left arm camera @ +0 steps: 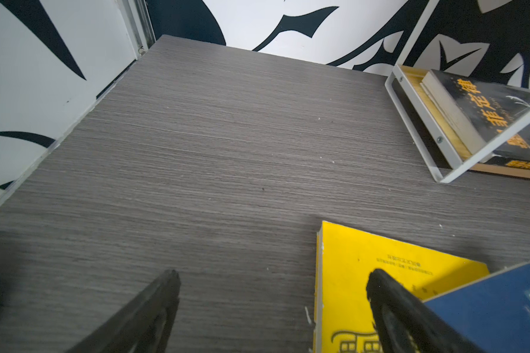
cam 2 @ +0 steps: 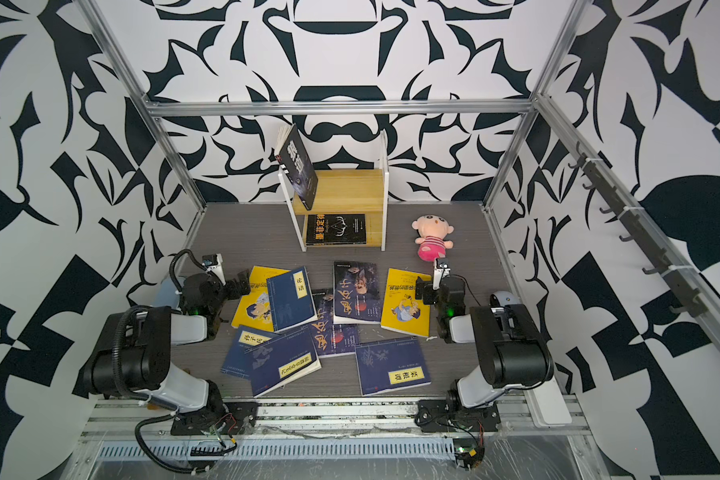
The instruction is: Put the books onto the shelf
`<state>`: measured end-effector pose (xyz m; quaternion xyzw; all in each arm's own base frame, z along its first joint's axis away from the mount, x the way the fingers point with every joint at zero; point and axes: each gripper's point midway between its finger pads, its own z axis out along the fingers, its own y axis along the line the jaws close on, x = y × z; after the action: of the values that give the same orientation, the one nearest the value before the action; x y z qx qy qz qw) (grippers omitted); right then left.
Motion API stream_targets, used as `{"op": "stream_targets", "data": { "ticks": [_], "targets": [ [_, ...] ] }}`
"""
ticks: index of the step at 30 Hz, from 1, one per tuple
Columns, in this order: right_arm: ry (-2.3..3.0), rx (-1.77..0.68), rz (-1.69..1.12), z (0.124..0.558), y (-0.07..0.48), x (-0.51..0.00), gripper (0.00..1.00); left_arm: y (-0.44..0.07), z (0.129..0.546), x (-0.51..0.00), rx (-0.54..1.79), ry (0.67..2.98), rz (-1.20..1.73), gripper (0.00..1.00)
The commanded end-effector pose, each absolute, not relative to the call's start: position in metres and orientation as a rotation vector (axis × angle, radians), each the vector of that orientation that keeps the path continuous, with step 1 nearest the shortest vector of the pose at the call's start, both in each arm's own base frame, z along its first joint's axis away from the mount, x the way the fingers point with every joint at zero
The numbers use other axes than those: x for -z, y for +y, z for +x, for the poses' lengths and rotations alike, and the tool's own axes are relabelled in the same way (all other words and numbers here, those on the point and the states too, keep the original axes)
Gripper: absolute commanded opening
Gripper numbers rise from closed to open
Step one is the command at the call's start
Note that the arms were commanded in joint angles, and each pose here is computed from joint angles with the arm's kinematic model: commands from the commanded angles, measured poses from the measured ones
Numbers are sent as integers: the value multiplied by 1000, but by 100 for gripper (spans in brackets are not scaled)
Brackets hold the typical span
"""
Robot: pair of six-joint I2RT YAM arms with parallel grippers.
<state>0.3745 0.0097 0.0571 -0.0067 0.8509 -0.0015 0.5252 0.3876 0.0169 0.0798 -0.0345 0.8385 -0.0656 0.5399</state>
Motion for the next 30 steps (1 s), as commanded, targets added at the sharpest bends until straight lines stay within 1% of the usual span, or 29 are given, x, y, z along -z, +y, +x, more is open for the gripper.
{"op": "stream_targets", "data": {
  "ticks": [1, 5, 8, 12, 15, 18, 23, 26, 30],
  "targets": [
    [1949, 13, 17, 387, 6, -87, 100, -3, 399, -119, 258, 2005, 51, 99],
    [1989, -11, 10, 383, 9, -120, 100, -24, 406, -158, 365, 2054, 86, 100],
    [1924, -112, 85, 375, 15, -155, 100, -48, 411, -183, 442, 2133, 104, 99],
    [1931, -266, 140, 363, 34, -184, 99, -79, 416, -202, 576, 2206, -19, 100],
    [1970, -352, 166, 354, 57, -194, 96, -116, 412, -208, 727, 2263, -72, 99],
    [2039, -455, 195, 345, 87, -188, 94, -153, 406, -203, 835, 2343, -95, 100],
    [2165, -579, 258, 330, 131, -154, 89, -198, 395, -171, 982, 2450, -226, 100],
    [2237, -657, 239, 327, 159, -138, 87, -211, 394, -157, 1084, 2452, -318, 100],
    [2353, -757, 218, 331, 187, -123, 81, -218, 393, -136, 1198, 2465, -511, 99]
  ]
}}
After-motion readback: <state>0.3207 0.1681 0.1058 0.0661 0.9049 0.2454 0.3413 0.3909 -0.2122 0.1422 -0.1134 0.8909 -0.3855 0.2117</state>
